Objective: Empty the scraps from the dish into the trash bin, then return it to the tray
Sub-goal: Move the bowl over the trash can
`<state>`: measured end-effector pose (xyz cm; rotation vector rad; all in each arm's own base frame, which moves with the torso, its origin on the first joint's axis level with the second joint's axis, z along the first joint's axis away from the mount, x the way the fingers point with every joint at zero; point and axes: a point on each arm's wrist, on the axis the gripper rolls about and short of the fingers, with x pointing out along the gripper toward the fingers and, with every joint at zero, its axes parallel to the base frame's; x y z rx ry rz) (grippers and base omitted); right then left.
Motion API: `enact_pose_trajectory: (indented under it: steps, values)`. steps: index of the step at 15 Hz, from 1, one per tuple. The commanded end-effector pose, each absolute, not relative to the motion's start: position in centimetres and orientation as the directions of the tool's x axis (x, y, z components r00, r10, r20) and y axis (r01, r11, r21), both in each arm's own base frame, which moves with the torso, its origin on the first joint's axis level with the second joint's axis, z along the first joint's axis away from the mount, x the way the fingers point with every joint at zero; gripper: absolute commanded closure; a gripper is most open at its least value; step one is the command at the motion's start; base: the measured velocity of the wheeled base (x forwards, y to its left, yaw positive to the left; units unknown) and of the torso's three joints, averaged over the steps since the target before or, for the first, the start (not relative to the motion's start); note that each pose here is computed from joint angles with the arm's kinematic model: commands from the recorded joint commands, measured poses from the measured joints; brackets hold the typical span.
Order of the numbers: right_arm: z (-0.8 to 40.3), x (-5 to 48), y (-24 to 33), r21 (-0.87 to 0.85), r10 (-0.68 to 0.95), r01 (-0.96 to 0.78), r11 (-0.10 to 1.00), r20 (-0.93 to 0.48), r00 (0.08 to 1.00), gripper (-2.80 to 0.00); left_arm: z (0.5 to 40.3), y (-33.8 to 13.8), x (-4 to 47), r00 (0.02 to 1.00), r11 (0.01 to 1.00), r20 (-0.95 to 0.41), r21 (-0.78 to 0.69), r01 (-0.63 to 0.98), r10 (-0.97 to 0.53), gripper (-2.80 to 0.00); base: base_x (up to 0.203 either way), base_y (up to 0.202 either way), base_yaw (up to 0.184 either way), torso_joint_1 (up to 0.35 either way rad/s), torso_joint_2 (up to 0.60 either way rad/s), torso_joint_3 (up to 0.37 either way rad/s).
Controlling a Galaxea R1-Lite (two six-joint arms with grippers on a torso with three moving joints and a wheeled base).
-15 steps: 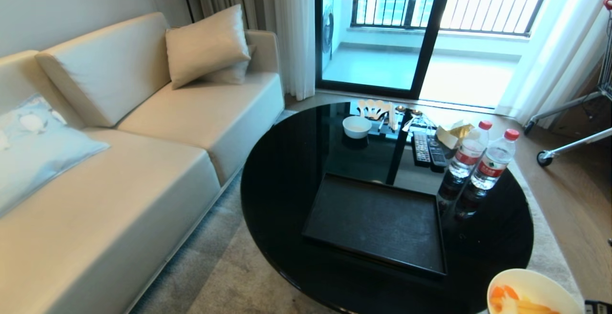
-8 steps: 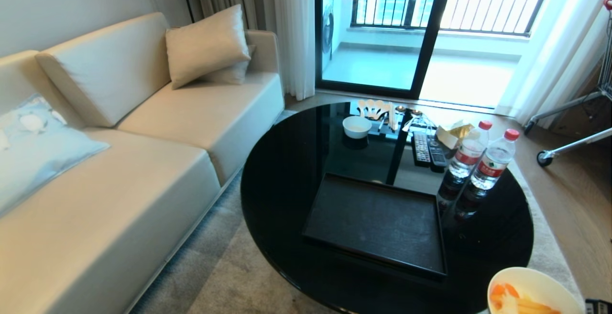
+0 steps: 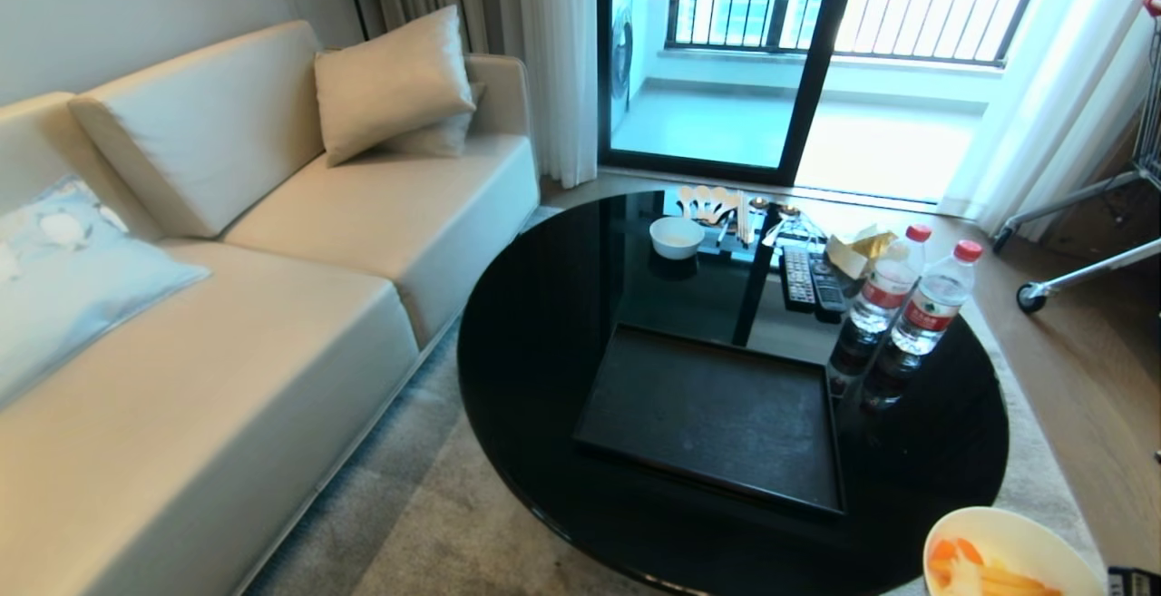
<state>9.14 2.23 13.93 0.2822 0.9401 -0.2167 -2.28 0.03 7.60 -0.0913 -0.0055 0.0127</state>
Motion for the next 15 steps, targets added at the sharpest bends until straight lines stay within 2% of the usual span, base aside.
enact_pose_trajectory:
  steps: [1,11,15]
  values:
    - [13.89,9.14,2.23,0.142,-0.062,0.307,0.941,-0.82,0.568,0.0,7.61,0.03,-2.28,1.0,0.996,0.006,-0.092,-0.013,0.014,0.0,-0.164,0.0,-0.001,0.006,0.01,0.006]
    - [13.92,9.1,2.22,0.142,-0.063,0.307,0.941,-0.818,0.571,0.0,7.61,0.03,-2.28,1.0,0.996,0.006,-0.092,-0.013,0.014,0.0,-0.181,0.0,-0.003,0.001,0.0,0.003]
    - [13.93,9.12,2.22,0.142,-0.064,0.307,0.941,-0.817,0.573,0.0,7.61,0.03,-2.28,1.0,0.996,0.006,-0.092,-0.013,0.014,0.0,-0.019,0.0,-0.002,-0.001,0.0,0.001]
